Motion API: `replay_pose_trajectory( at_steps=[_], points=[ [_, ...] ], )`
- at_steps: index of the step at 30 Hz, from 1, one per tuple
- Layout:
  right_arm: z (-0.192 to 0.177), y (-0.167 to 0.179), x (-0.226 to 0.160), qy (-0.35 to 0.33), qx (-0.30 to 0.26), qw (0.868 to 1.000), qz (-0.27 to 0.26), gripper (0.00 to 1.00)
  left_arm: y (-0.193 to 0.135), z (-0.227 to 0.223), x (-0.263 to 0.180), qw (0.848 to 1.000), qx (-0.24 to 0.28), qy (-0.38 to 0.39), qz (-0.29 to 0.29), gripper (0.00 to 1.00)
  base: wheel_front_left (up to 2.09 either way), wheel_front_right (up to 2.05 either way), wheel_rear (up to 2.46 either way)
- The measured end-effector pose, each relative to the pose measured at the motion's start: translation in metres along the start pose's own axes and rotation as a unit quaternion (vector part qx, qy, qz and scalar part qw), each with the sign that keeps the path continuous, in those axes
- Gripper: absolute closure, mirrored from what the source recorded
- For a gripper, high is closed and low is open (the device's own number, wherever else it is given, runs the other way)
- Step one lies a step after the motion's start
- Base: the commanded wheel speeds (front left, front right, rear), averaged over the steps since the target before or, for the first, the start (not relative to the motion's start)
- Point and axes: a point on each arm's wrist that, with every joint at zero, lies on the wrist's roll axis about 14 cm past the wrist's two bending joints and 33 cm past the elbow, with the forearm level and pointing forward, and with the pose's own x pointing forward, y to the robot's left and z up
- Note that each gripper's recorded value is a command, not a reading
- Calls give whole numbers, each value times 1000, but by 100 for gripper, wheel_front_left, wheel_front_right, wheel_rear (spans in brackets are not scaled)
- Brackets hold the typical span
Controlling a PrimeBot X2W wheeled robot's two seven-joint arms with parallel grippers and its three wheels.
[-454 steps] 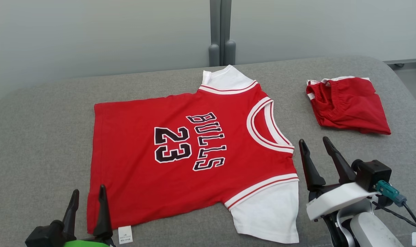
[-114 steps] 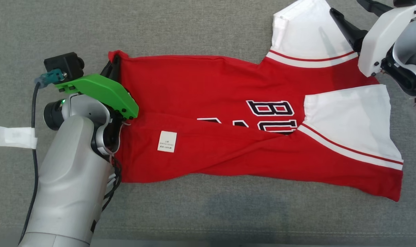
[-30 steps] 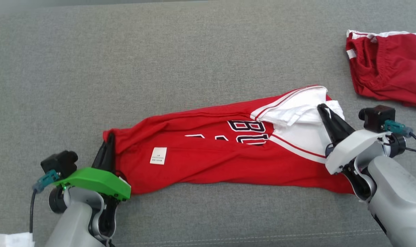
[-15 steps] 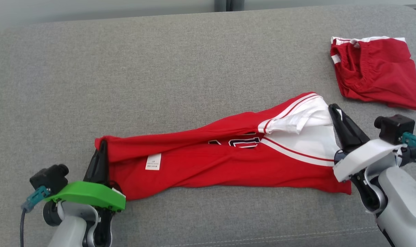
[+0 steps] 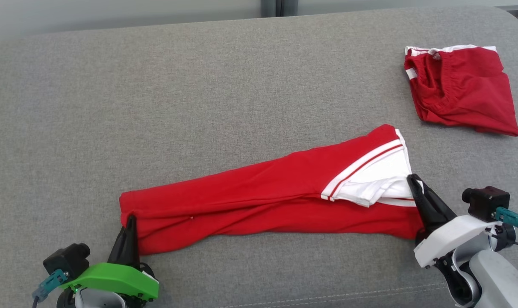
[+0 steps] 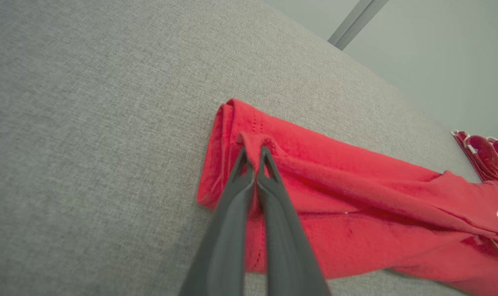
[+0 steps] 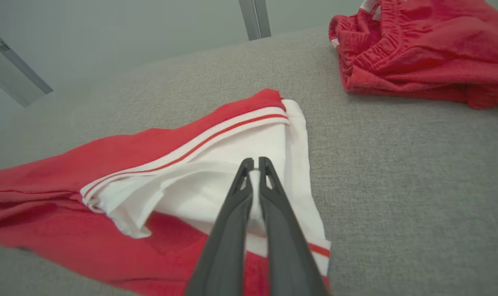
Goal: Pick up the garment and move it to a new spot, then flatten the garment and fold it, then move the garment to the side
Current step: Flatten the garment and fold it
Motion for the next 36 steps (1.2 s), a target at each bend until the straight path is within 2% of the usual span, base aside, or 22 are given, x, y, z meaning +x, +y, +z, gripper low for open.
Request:
replay_pose_trajectory(
  at_steps=[1, 2, 10, 18, 24, 27, 31, 36],
  points=[
    [-3, -2, -2, 3, 2, 1000, -4, 5, 0, 0, -1, 1000, -1, 0, 0, 0, 0, 0, 0],
    [-5, -4, -5, 7, 3, 1000, -7, 0, 0, 0, -2, 1000, -1, 0, 1, 0, 0, 0, 0],
    [-11, -18, -16, 11, 11, 999, -32, 0, 26, -7, -23, 999, -7, 8, 42, 0, 0, 0, 0],
    [-6, -35, -26, 7, -3, 999, -52, 0, 23, 51, -19, 996, -4, -79, 34, 0, 0, 0, 0],
    [8, -52, -35, -9, -18, 997, -72, 0, 0, 97, -21, 989, 4, -150, -1, 0, 0, 0, 0],
    [13, -49, -35, -18, -18, 997, -68, 0, -13, 108, -22, 985, 17, -170, -20, 0, 0, 0, 0],
    [18, -41, -29, -19, -12, 998, -51, 0, -38, 104, -23, 984, 6, -170, -50, 0, 0, 0, 0],
    [19, -35, -9, 15, 1, 999, -35, 0, -50, 93, -25, 986, -4, -157, -63, 0, 0, 0, 0]
  ],
)
